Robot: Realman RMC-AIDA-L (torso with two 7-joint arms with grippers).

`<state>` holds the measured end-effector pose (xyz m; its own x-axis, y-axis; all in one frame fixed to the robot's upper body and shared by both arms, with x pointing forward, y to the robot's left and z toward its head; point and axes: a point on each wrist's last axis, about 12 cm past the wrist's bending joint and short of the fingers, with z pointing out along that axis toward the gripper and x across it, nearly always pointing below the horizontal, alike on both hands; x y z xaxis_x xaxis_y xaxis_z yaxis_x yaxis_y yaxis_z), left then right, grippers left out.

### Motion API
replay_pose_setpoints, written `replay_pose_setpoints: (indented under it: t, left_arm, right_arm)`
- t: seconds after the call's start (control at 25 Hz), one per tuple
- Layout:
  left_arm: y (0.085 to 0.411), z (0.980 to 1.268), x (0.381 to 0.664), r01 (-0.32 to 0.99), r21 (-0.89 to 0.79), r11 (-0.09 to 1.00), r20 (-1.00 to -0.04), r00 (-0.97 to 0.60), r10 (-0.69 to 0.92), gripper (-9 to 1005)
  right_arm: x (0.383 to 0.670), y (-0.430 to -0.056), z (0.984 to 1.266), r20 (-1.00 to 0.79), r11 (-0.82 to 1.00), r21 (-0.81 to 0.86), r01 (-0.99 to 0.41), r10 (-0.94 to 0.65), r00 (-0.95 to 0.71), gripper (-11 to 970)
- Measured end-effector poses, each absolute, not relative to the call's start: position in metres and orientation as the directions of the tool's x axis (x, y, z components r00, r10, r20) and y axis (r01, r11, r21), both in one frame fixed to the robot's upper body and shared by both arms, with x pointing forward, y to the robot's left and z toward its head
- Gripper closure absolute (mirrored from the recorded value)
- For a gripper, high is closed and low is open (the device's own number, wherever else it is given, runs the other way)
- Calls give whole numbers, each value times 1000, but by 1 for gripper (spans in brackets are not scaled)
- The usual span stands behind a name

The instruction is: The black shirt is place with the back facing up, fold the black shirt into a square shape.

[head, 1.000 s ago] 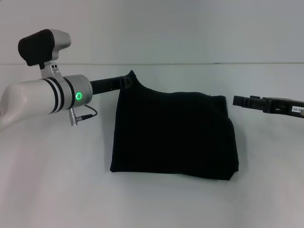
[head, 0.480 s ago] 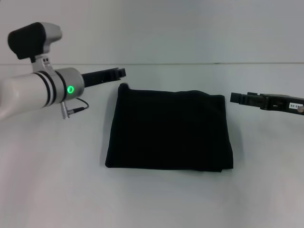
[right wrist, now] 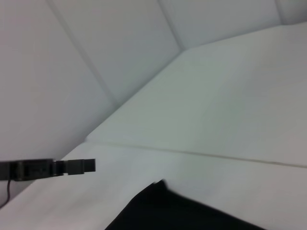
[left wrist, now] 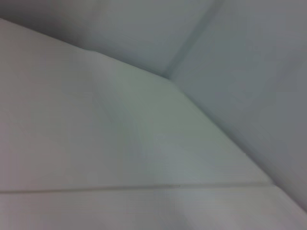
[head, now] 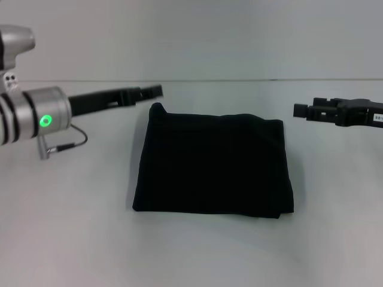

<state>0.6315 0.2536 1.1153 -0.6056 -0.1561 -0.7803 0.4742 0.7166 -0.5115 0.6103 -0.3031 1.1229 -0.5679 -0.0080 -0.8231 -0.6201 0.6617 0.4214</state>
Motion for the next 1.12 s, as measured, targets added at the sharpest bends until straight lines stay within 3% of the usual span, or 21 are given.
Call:
replay_pose_setpoints:
  t: [0.24, 0.52, 0.84, 1.12]
  left_arm:
    - [257, 1118, 593, 720, -420, 553, -861, -508, 7, 290]
    - [249, 1115, 591, 816, -280, 506, -904, -401, 146, 44]
    - [243, 1120, 595, 863, -234, 448, -868, -393, 305, 49]
    - [239, 1114, 602, 852, -189, 488, -821, -410, 398, 49]
  right_arm:
    - [611, -296, 1131, -868, 590, 284, -755, -177, -465, 92]
    - [622, -258, 1134, -858, 502, 193, -843, -331, -393, 93]
    - [630, -227, 1137, -783, 468, 169, -867, -471, -406, 94]
    - [630, -219, 1137, -760, 476, 157, -866, -501, -413, 94]
